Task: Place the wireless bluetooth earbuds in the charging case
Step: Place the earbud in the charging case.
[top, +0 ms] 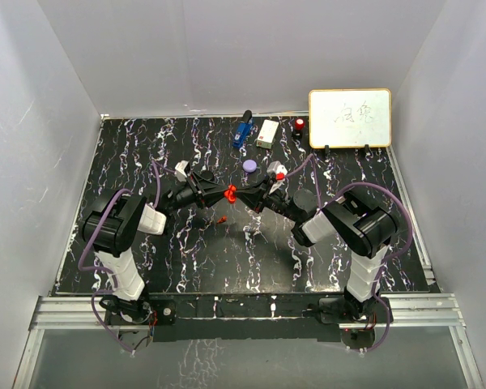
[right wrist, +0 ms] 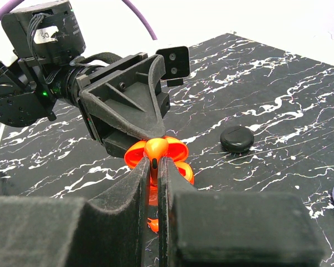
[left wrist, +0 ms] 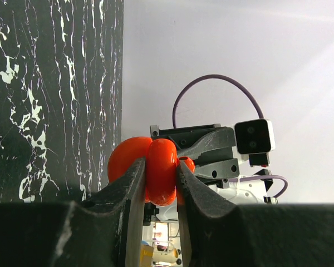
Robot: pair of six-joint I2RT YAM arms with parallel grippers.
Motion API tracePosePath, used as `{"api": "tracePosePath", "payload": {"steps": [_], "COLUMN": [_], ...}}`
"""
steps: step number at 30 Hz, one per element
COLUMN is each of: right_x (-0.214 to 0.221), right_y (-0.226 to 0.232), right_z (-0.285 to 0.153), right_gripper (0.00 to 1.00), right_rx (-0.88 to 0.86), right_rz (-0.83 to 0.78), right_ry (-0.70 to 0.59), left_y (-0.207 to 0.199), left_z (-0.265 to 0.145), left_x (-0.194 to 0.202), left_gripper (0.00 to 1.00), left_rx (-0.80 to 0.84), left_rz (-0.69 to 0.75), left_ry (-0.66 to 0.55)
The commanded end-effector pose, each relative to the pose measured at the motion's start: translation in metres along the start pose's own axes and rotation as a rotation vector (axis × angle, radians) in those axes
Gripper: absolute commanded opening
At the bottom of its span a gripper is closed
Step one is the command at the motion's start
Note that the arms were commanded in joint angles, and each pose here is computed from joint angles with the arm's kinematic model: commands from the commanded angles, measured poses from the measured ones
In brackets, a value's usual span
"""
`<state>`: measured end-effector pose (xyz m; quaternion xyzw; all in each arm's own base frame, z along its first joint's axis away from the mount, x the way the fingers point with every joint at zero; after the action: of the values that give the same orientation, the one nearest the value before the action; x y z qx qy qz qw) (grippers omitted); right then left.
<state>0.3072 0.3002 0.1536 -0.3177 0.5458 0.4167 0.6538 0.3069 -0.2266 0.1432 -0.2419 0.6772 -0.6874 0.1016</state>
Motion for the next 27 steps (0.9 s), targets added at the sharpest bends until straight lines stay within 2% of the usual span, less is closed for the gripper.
{"api": "tracePosePath", "payload": {"steps": [1,27], "right_x": [-0.083,-0.080], "right_y": [0.007,0.004], "right_z": [0.006,0.006], "right_gripper": [0.00,0.00], "right_rx": [-0.038,-0.018], "right_rz": [-0.197,-0.204], "right_ry": [-0.337,-0.331], "left_y": [-0.030,-0.042], "left_z": [0.001,-0.004], "left_x": [0.008,0.021], "left_gripper": [0.00,0.00], "left_rx": [0.122,0.146], "left_rz": [0.116,0.140], "left_ry": [0.044,0.072]}}
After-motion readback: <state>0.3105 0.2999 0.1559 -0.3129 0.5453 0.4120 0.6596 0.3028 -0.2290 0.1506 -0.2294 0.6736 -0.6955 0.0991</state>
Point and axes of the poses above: each gripper's point midway between its finger pads, its own z axis out along the fingers, its own y axis along the line the jaws close on, x = y × z, the point moved 3 cm from there along -z, back along the fingers, and after that the axes turned 8 degrees about -z, right-handed, at the moved point
